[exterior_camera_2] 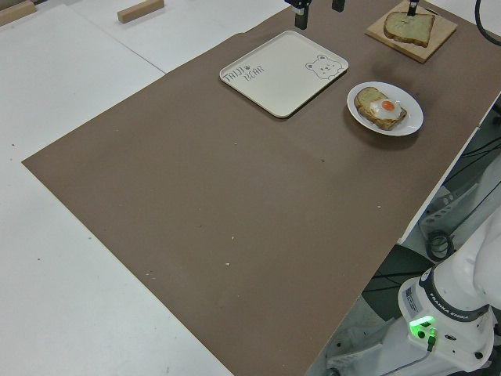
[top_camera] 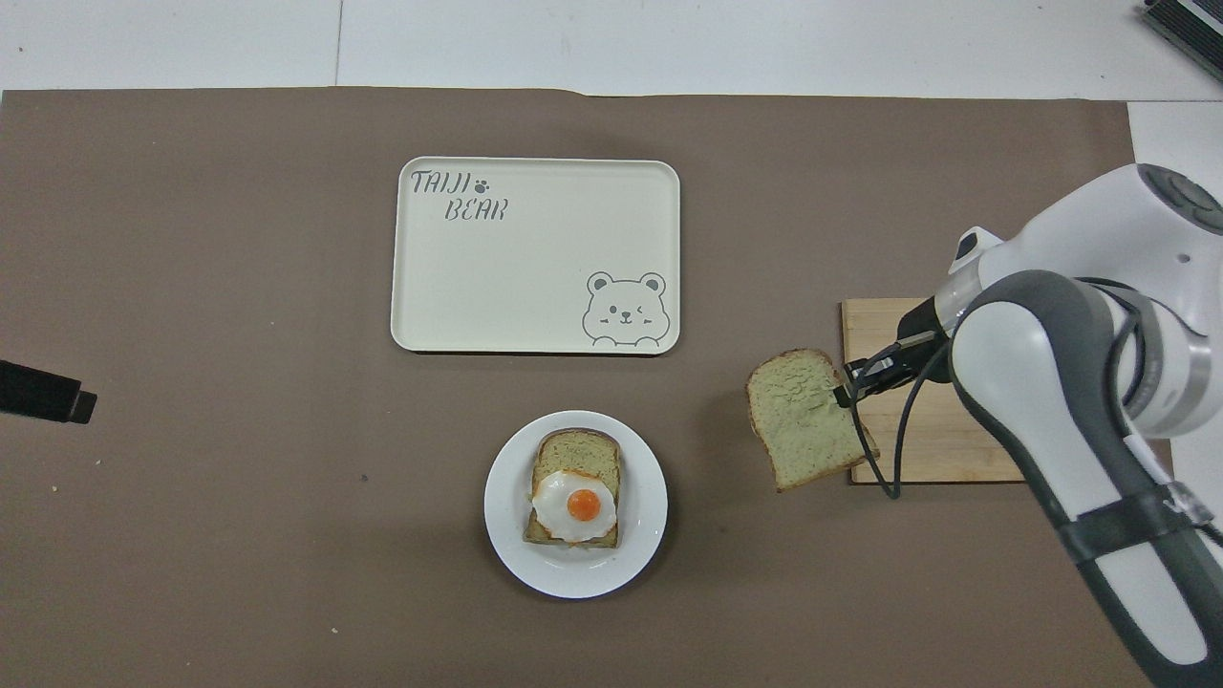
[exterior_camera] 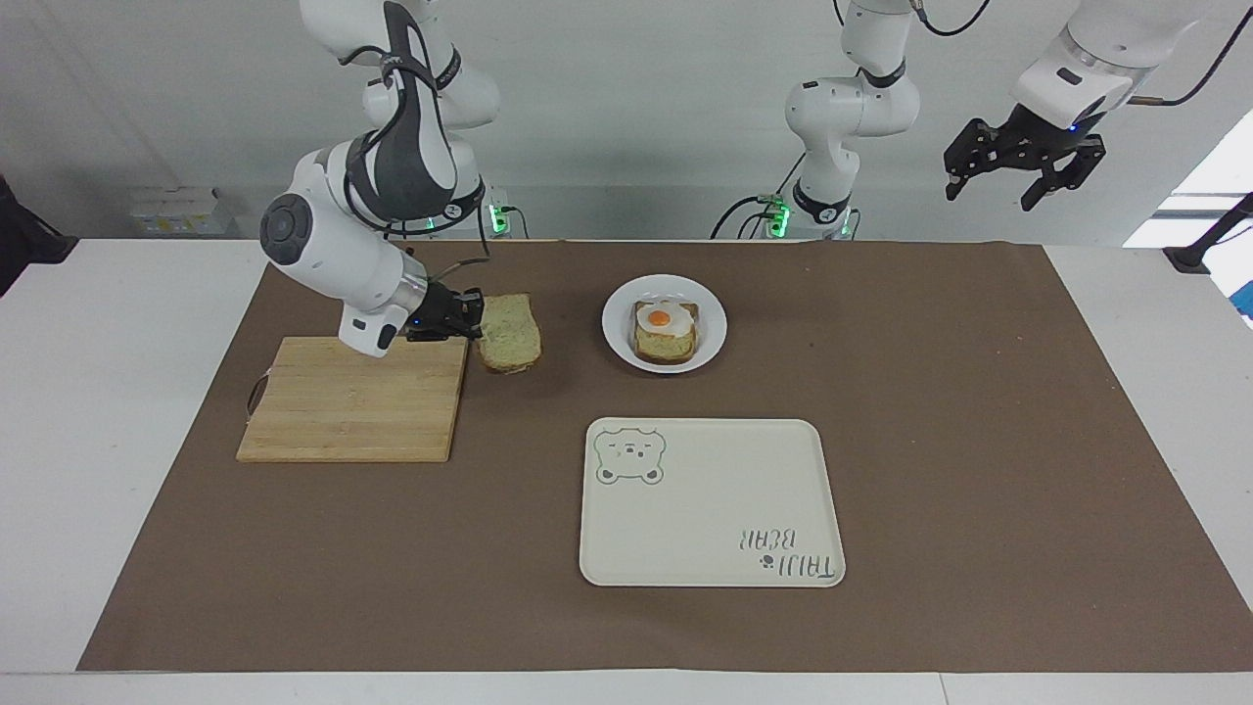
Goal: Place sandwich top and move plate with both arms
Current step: 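Carry the bread with the right gripper and lay it on the egg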
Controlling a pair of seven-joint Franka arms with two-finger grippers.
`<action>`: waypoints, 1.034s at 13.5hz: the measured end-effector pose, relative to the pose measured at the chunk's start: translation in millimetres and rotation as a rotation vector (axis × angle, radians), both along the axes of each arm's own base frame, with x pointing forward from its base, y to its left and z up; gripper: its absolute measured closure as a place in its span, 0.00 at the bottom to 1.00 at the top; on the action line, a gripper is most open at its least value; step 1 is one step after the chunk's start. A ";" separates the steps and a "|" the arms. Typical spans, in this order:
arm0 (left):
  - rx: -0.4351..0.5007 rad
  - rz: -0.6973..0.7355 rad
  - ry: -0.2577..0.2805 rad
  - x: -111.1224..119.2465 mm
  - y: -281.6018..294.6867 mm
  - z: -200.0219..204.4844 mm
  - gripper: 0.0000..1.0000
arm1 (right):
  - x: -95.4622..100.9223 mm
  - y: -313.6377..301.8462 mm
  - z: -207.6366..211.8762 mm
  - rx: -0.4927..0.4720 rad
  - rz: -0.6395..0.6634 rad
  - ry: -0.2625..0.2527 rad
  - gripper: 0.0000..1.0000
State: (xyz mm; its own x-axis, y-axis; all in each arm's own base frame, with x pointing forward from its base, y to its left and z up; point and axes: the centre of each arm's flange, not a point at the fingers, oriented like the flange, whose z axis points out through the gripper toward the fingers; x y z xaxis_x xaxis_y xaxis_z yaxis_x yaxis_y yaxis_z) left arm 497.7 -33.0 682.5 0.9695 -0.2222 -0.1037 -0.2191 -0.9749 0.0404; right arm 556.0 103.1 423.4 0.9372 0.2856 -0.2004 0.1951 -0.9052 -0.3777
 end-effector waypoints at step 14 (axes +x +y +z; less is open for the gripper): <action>0.000 -0.001 0.000 0.0 -0.2 0.0 0.00 | -75.2 220.9 -29.7 -0.049 -0.152 -0.012 0.96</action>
State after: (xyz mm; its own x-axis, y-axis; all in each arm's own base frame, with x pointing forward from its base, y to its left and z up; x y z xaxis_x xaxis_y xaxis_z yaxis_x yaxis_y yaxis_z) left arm 497.7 -33.2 682.5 0.9693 -0.2230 -0.1037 -0.2199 -0.9747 0.0404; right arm 480.8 323.9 393.8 0.9711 0.1307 -0.1995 0.0588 -0.9419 -0.3308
